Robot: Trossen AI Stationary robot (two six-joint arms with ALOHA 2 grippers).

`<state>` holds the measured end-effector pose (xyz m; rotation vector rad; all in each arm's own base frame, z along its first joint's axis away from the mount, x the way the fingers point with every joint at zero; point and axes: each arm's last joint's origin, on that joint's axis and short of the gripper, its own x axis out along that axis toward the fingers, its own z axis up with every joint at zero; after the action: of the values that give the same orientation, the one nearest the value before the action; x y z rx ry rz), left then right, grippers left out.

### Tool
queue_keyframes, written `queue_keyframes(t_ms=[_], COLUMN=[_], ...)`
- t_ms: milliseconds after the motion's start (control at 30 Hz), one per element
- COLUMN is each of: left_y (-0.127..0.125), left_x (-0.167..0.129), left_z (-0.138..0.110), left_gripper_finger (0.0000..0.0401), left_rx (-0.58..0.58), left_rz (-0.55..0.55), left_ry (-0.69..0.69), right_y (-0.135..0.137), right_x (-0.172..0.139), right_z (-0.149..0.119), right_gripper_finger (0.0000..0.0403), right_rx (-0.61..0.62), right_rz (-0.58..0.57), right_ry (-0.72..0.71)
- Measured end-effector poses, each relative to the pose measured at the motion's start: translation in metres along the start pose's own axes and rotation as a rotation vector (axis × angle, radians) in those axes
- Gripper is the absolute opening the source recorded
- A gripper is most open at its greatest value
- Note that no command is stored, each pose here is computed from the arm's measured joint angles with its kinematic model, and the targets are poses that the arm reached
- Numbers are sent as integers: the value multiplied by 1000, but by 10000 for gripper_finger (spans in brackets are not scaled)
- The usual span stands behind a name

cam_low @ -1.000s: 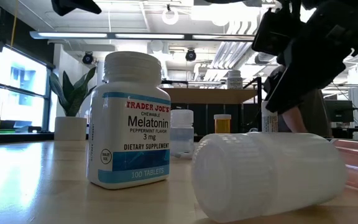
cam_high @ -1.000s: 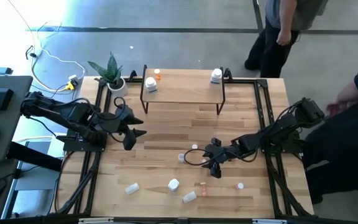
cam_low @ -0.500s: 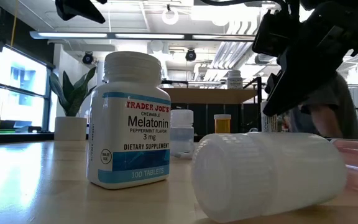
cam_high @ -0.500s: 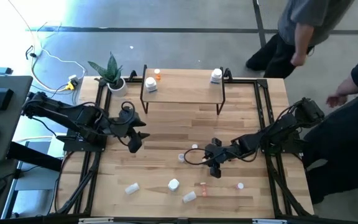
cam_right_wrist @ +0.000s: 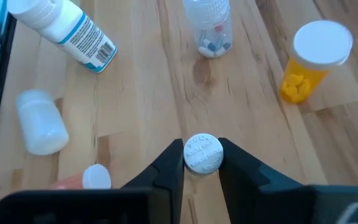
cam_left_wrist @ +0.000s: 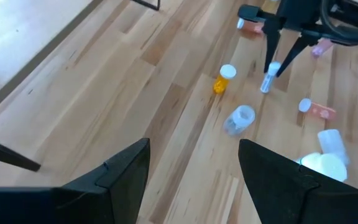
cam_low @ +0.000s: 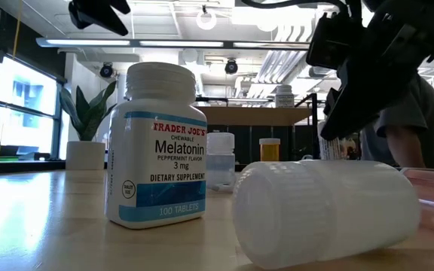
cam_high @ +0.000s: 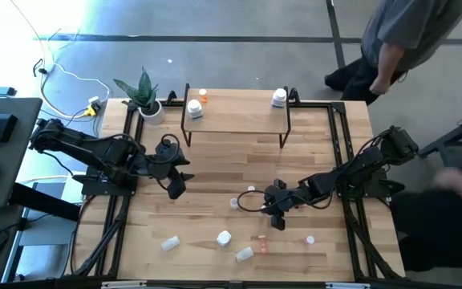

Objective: Pick and place medicine bottles onto shelf by color
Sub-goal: Put the right white pill bottle on the shelf

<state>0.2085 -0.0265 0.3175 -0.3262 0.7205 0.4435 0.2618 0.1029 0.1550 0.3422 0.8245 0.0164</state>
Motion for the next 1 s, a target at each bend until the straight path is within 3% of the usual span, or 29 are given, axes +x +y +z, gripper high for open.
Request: queue_keyframes(t_ms=[700,1000], left_y=[0,0], left_x=[0,0], left_z=[0,0], left_gripper_finger=[236,236], left_rx=[8,8], left_rz=[2,2], left_ry=[-2,-2], right_y=[5,10], right_x=[-5,-24], right_z=[2,8], right_gripper_finger=[67,67], right_rx=[77,96], right_rz=[44,57], right_ry=[-6,-64])
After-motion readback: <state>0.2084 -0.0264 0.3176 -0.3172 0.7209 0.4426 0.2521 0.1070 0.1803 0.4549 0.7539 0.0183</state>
